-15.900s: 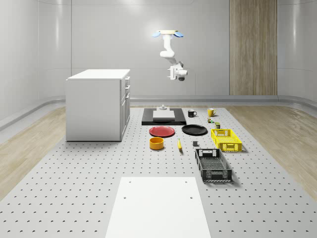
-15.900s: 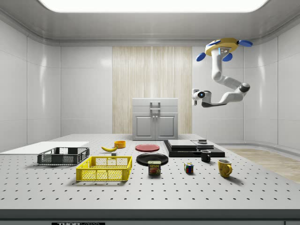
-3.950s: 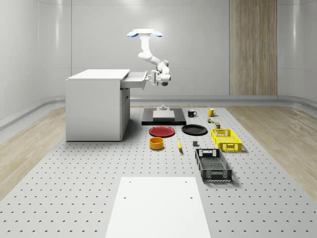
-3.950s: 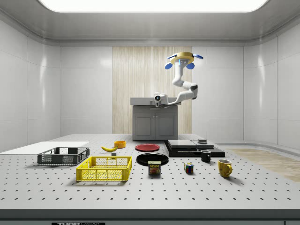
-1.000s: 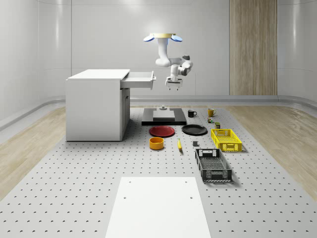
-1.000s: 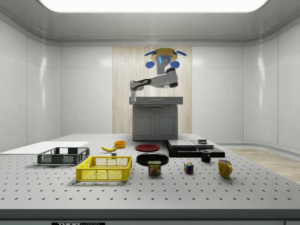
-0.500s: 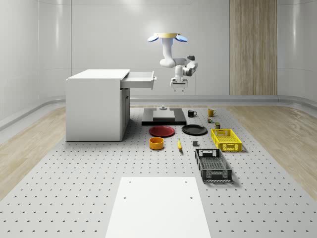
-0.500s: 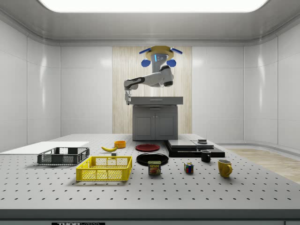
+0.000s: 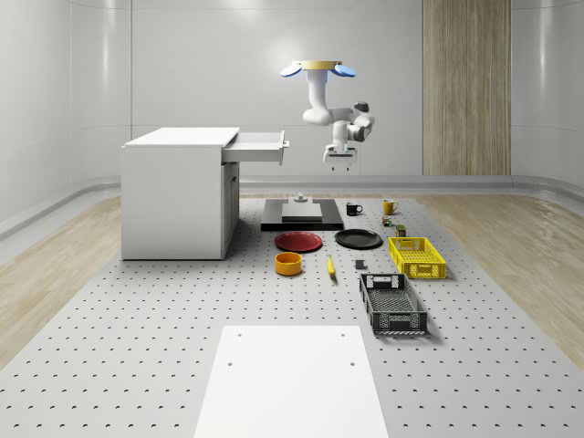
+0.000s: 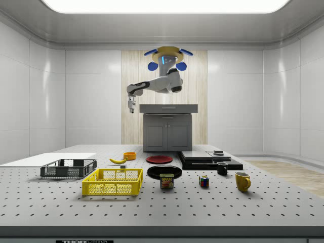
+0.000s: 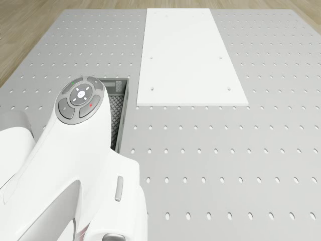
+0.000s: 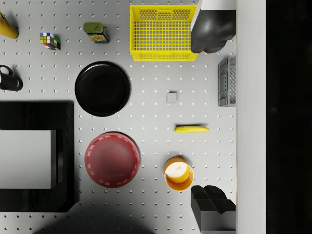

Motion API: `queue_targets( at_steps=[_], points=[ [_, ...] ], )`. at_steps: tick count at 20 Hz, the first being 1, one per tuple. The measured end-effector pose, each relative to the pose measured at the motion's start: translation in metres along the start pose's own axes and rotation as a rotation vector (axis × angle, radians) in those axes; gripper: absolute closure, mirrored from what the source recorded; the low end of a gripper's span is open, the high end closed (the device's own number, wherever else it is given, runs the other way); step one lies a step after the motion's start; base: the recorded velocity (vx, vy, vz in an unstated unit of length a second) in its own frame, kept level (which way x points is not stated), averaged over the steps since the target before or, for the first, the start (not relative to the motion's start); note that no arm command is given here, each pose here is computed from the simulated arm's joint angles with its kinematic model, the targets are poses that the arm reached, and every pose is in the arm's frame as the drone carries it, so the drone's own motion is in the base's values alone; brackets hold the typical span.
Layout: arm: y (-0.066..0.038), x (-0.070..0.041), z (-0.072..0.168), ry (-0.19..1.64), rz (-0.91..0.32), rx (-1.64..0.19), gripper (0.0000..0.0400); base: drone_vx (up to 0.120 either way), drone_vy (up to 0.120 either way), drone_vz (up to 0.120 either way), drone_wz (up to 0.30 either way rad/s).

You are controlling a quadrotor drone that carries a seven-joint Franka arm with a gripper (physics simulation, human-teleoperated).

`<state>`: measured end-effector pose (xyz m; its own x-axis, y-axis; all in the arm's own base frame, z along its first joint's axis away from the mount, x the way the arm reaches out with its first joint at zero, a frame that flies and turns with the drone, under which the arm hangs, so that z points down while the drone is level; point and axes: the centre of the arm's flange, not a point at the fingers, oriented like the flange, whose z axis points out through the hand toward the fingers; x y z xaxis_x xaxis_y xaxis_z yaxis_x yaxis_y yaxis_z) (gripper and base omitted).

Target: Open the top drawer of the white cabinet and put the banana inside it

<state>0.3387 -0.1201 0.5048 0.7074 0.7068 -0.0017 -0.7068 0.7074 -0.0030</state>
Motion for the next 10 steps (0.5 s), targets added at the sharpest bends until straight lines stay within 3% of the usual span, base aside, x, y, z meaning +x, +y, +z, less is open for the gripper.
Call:
queue_targets(
  at_steps=[2,5,8,10],
  points=[
    [0.0000,0.0000,0.0000,0.000,0.000,0.000,0.0000,0.000,0.120,-0.020,0.000],
    [0.0000,0.0000,0.0000,0.000,0.000,0.000,0.0000,0.000,0.107,-0.120,0.000],
    [0.0001,0.0001,0.0000,0.000,0.000,0.001,0.0000,0.000,0.000,-0.120,0.000],
    [0.0001,0.0001,0.0000,-0.001,0.000,0.001,0.0000,0.100,0.000,-0.120,0.000]
  ],
)
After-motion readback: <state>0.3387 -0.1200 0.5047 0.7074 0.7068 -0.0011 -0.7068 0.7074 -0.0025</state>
